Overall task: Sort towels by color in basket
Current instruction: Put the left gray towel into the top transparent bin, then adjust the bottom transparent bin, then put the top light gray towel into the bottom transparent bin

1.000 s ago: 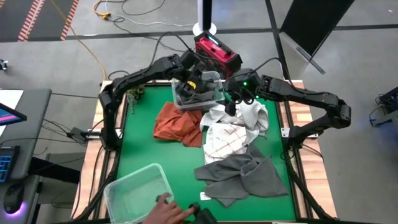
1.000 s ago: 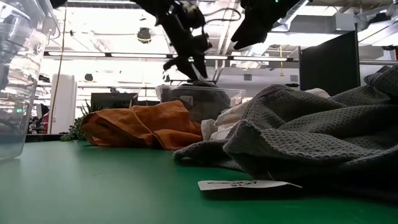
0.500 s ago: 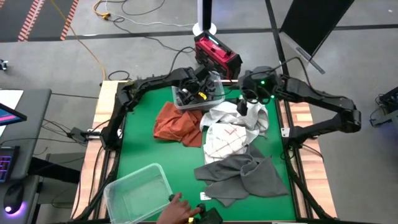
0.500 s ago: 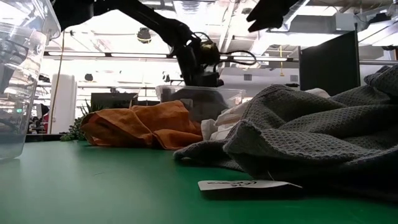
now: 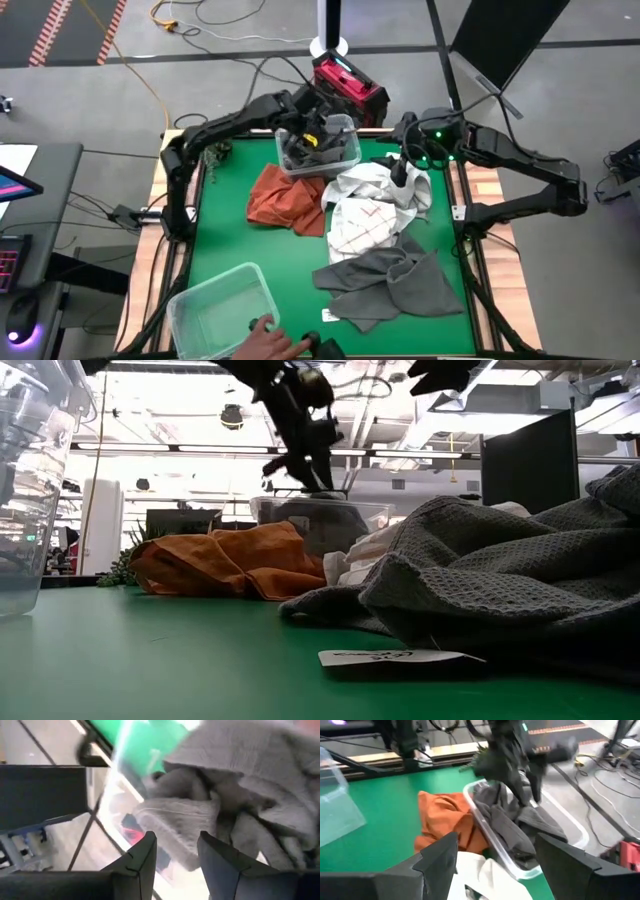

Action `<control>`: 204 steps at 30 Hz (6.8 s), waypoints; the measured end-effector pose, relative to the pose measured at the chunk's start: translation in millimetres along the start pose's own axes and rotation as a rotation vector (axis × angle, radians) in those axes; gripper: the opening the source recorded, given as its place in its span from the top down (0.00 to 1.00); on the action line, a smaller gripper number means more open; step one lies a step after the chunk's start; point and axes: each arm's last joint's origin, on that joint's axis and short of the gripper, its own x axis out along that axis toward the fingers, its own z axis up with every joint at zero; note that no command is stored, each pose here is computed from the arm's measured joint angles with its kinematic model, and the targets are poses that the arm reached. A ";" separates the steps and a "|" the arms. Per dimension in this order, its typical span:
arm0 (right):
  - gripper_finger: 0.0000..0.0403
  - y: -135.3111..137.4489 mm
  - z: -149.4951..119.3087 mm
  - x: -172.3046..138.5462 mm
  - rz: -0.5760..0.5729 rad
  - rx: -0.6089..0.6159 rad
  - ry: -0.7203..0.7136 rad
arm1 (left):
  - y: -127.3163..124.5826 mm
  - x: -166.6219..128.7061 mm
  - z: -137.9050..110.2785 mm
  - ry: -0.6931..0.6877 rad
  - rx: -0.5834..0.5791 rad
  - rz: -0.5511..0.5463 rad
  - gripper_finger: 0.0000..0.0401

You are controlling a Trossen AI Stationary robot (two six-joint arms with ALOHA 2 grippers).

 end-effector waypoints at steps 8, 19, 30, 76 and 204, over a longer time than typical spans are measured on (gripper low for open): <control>0.28 -0.1 -2.2 0.9 -0.004 0.000 0.024 | -0.8 -25.7 8.8 -0.292 -0.155 -0.051 0.67; 0.28 1.5 -2.8 0.8 0.000 -0.007 0.031 | -17.4 62.5 6.4 0.018 -0.272 -0.148 0.67; 0.28 1.4 -2.6 0.8 0.000 -0.006 0.029 | -27.7 107.5 -3.5 0.258 -0.383 -0.199 0.67; 0.28 73.0 -119.6 80.8 0.217 0.090 -0.111 | -168.7 -135.5 206.6 0.184 -0.436 -0.598 0.67; 0.28 86.6 -133.1 87.4 0.164 0.006 -0.015 | -160.4 -156.4 171.5 0.118 -0.854 0.387 0.51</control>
